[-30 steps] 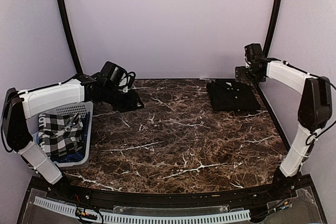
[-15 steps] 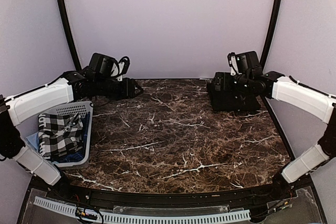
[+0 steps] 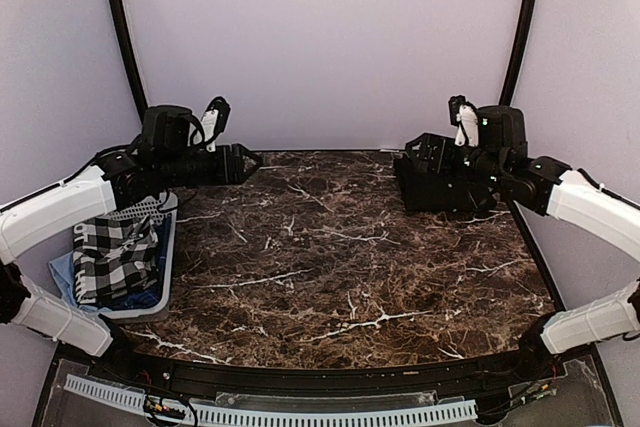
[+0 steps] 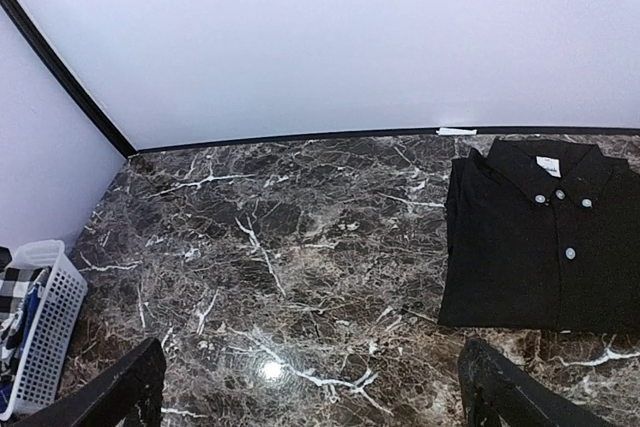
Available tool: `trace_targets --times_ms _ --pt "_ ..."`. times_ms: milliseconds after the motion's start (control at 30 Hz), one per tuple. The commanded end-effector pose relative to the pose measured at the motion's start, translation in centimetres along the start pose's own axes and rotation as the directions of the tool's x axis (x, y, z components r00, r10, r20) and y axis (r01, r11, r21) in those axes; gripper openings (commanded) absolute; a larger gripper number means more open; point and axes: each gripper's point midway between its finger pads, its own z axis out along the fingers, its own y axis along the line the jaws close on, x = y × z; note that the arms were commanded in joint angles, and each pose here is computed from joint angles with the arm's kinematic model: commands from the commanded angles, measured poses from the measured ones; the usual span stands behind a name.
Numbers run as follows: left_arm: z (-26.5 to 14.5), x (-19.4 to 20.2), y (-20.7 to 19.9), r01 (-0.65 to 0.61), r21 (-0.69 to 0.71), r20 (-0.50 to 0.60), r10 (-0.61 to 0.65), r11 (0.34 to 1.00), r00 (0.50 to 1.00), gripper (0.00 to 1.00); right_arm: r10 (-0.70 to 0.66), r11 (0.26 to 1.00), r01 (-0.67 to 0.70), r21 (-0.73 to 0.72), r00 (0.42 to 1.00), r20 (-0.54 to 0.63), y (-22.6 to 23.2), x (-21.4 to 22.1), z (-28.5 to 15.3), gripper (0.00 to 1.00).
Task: Fold and stack the long sleeve shirts
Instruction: Move the square-folded shirt to the corner of the board, then reset both arms
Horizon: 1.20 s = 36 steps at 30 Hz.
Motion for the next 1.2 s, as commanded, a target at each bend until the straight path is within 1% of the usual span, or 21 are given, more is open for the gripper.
trace_targets --times_ms 0,267,500,633,767,933,1167 --pt "-1.2 -1.3 0.0 -0.043 0.001 0.080 0.043 0.999 0.996 0.60 0.014 0.998 -0.010 -0.058 0.998 0.064 1.1 -1.2 -1.1 0.99" --pt "-1.0 -0.7 0.5 -0.073 -0.013 0.087 0.074 0.997 0.994 0.62 -0.025 1.000 0.023 0.014 0.995 0.097 -0.1 -1.9 -2.1 0.99" --pt "-0.9 -0.5 0.6 -0.081 -0.011 0.093 0.082 0.997 0.992 0.62 -0.047 0.994 0.038 0.098 0.995 0.088 -1.4 -2.4 -3.0 0.99" --pt "-1.0 -0.6 0.5 -0.073 -0.005 0.102 0.073 0.997 0.992 0.62 -0.052 0.994 0.043 0.099 0.994 0.092 -1.4 -2.5 -3.8 0.99" --pt "-1.1 -0.7 0.3 -0.062 0.013 0.116 0.060 0.998 0.991 0.62 -0.048 0.994 0.040 0.104 0.996 0.081 -1.8 -1.8 -3.8 0.99" --pt "-0.8 -0.7 -0.1 -0.061 0.031 0.107 0.057 0.998 0.993 0.62 -0.006 0.995 -0.001 0.097 0.997 0.079 -1.9 -1.2 -3.5 0.99" --pt "-0.1 -1.5 -0.1 -0.061 0.018 0.113 0.059 0.998 0.992 0.63 0.024 0.995 -0.034 0.099 0.994 0.107 -1.8 -1.9 -2.9 0.99"
